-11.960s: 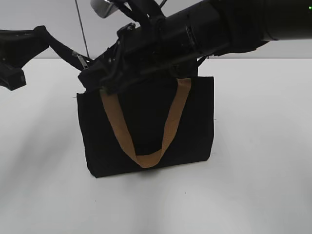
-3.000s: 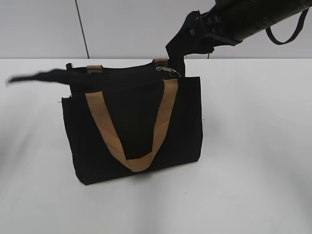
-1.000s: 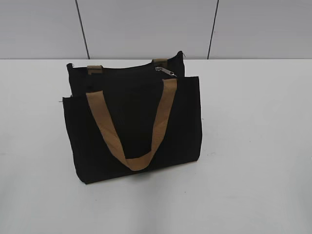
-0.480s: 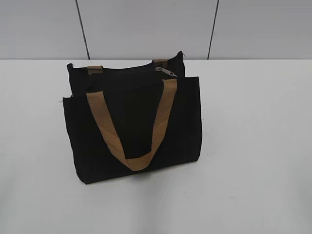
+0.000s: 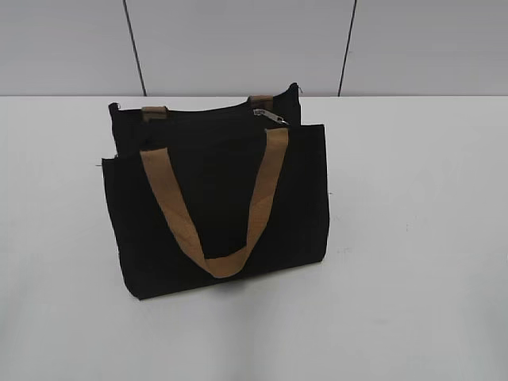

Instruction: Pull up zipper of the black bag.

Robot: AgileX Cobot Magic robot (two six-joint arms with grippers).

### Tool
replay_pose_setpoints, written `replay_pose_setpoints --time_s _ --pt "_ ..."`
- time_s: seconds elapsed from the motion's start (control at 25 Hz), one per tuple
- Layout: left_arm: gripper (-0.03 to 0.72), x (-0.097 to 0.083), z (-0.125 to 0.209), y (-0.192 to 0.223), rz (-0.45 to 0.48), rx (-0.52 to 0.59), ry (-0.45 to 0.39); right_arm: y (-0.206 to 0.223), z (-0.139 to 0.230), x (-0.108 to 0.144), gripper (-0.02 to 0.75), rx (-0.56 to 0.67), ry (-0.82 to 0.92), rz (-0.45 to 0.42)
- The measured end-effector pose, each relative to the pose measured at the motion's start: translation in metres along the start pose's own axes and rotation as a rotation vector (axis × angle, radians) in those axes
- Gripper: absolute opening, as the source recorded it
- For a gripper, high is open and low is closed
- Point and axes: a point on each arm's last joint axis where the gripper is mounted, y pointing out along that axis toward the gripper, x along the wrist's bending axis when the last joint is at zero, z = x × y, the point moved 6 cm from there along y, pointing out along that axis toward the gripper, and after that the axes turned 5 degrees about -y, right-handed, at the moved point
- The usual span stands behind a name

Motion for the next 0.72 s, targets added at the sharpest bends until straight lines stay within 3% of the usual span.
replay_pose_setpoints --time_s 0.72 --pt "0.592 0.0000 0.0000 0.0000 0.000 0.000 0.000 0.0000 0.0000 -0.0001 0.586 0.000 0.000 0.001"
